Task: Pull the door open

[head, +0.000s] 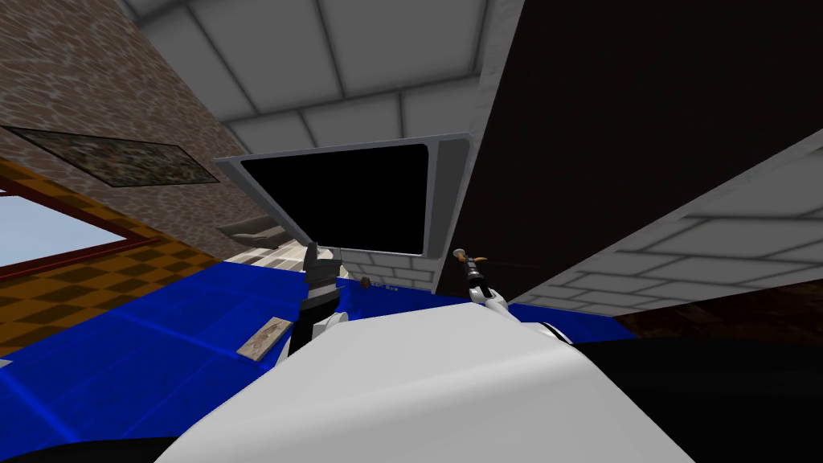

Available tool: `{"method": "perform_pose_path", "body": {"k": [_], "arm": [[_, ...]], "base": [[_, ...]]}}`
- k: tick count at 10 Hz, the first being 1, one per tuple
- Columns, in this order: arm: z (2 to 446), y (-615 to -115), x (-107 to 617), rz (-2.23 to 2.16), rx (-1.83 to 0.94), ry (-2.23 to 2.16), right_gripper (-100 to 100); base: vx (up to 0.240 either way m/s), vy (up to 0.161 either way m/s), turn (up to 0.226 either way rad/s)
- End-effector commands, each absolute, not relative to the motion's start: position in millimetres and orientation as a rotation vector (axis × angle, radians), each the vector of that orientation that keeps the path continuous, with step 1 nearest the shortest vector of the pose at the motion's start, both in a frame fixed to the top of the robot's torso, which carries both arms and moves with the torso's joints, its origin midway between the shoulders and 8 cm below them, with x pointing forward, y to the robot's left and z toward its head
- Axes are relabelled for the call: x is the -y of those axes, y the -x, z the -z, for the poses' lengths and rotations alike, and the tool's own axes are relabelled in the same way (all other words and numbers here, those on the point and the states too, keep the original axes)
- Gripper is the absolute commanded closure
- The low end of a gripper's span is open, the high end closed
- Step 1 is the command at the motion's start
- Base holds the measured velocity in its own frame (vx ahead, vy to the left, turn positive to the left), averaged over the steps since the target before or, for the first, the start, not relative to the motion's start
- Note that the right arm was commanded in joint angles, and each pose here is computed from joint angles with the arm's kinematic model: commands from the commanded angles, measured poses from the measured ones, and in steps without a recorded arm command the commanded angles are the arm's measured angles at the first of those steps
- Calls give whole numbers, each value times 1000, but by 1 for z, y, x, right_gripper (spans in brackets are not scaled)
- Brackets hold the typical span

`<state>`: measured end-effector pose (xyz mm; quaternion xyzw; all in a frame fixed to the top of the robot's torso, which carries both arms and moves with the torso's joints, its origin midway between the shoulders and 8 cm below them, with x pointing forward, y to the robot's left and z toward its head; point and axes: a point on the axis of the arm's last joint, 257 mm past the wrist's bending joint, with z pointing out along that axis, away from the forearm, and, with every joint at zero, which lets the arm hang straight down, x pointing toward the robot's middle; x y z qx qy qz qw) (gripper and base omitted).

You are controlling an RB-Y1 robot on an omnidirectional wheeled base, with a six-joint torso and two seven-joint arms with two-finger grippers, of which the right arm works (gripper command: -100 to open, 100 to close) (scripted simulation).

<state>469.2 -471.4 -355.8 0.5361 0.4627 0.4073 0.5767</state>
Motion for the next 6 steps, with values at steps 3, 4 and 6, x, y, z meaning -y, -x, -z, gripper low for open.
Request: {"method": "perform_pose_path", "body": {"k": [3,4,6], "arm": [[355,-468,470,-966,-1095,-1245,100],[355,-467,469,-969,-1098,-1242,100],[355,-466,467,-986,-1113,-1230,100]], "base": [[-33,-6,32],[-170,-44,99],[-213,-52,101]]}}
